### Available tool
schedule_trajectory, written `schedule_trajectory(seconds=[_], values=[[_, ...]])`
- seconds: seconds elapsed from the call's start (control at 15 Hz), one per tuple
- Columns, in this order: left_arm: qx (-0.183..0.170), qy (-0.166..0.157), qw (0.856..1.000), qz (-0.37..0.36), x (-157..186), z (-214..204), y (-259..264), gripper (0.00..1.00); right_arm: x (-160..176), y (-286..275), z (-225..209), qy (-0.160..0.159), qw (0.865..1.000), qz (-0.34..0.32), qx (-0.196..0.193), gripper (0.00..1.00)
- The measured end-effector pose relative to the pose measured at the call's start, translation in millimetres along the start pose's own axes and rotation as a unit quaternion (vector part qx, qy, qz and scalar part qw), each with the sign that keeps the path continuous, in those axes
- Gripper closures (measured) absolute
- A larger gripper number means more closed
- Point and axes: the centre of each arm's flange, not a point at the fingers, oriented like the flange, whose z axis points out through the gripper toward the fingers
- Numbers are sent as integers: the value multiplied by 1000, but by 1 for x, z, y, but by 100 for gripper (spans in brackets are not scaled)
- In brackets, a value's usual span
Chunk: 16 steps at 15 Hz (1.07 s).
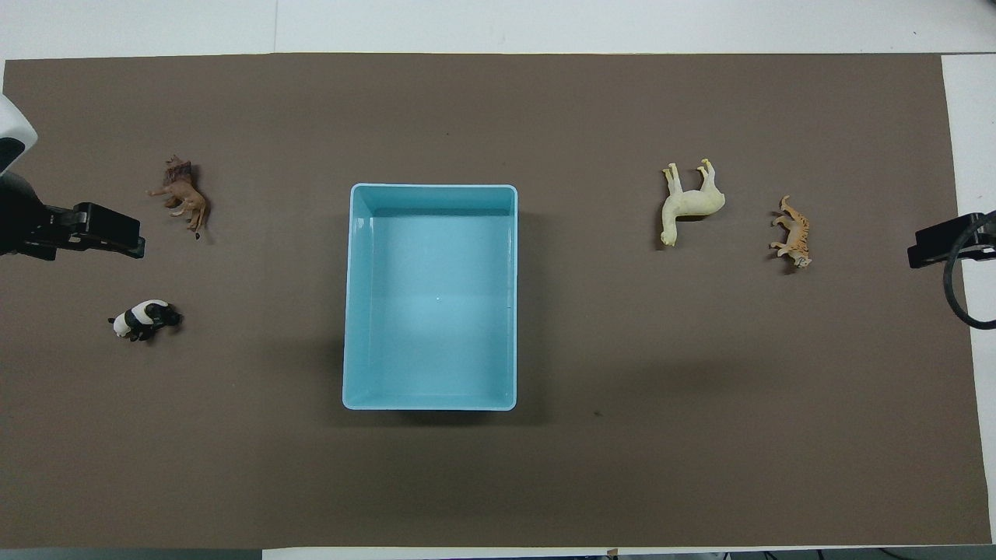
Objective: Put all toys into storage box
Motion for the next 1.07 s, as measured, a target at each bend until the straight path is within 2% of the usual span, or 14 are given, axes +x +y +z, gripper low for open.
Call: schedule_trajectory(seconds=[0.67, 0.8, 0.93, 1.07], values=[[0, 4, 1000, -9, 1, -1, -2, 0, -1, 13, 0, 0, 1000, 12, 1, 0], [-1, 26, 999, -35, 7, 1, -13, 0, -1, 14, 0, 1, 1000, 8, 1, 0], [-2, 46, 998, -52, 18, 22, -28, 0, 1, 14, 6, 10, 1000, -15, 0, 0], [5, 53, 997, -59, 37, 54, -41, 0, 6, 14, 20, 35, 999, -19, -3, 0]])
